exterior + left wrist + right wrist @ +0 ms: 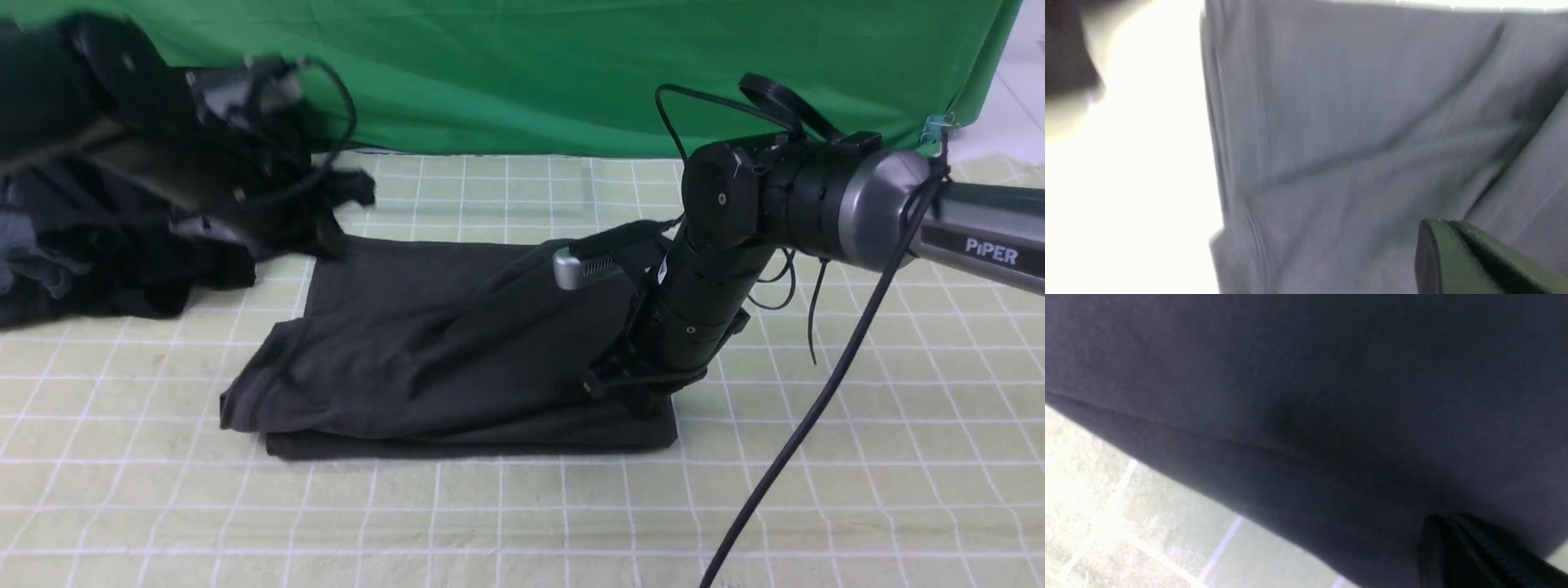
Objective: Fold a long-sleeved shirt over a green coffee tablecloth.
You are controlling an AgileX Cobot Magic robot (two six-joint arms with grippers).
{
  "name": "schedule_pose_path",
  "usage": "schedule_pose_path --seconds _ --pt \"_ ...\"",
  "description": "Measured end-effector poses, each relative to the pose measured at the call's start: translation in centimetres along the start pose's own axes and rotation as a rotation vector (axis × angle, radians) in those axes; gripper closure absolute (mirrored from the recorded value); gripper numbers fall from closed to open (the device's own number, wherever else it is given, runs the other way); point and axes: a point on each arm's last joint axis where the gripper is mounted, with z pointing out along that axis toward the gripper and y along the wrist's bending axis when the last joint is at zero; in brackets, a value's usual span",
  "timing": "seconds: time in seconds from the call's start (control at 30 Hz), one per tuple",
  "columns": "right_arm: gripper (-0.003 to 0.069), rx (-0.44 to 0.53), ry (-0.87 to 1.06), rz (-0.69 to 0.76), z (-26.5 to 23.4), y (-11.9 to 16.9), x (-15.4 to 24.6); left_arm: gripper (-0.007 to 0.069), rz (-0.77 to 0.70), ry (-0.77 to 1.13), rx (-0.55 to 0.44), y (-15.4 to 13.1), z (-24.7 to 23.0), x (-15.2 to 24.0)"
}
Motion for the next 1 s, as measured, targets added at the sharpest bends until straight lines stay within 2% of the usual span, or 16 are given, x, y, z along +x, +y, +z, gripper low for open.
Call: schedule_pose_path --seconds 0.13,0.23,0.27,0.33,0.47,0.5,0.53,0.67,0.73,0.83,0.87,0.9,0.97,1.0 --pt "0.0658 0.000 -0.008 -0.002 -0.3 0.0 -0.1 0.0623 0.038 0.027 -0.039 0.9 0.2 -1.2" --pt "0.0658 0.001 -0.013 -0.003 -0.4 0.1 -0.2 0.0589 0.075 0.074 -0.087 1.7 1.4 -1.3" --pt "0.0658 0.001 -0.014 -0.003 -0.5 0.1 -0.2 0.0547 0.083 0.118 -0.101 2.1 2.5 -0.9" --pt "0.0658 0.002 -0.013 -0.004 -0.5 0.1 -0.2 0.0517 0.079 0.149 -0.107 2.4 3.3 -0.6" --pt "0.0658 0.002 -0.013 -0.004 -0.5 0.1 -0.2 0.0347 0.048 0.264 -0.140 3.5 6.2 0.7" --pt "0.0658 0.002 -0.013 -0.004 -0.5 0.1 -0.2 0.0340 0.048 0.264 -0.142 3.5 6.2 0.7" --pt "0.0658 0.002 -0.010 -0.004 -0.5 0.1 -0.2 0.0279 0.039 0.292 -0.155 3.9 7.1 1.1" --pt "0.0658 0.002 -0.010 -0.004 -0.5 0.1 -0.2 0.0202 0.036 0.320 -0.164 4.2 8.1 1.6" --pt "0.0658 0.002 -0.010 -0.004 -0.5 0.1 -0.2 0.0213 0.035 0.321 -0.163 4.2 8.1 1.6" --pt "0.0658 0.002 -0.010 -0.004 -0.5 0.1 -0.2 0.0319 0.031 0.317 -0.159 4.2 8.2 1.6" --pt "0.0658 0.002 -0.010 -0.004 -0.5 0.1 -0.2 0.0319 0.031 0.315 -0.159 4.2 8.2 1.6" --pt "0.0658 0.002 -0.010 -0.004 -0.5 0.1 -0.2 0.0440 0.036 0.315 -0.159 4.2 8.2 1.5" --pt "0.0658 0.001 -0.006 -0.004 -0.5 0.1 -0.1 0.0557 0.039 0.316 -0.154 4.1 8.2 1.6" --pt "0.0658 0.001 -0.006 -0.004 -0.5 0.1 -0.1 0.0582 0.037 0.317 -0.152 4.1 8.1 1.6"
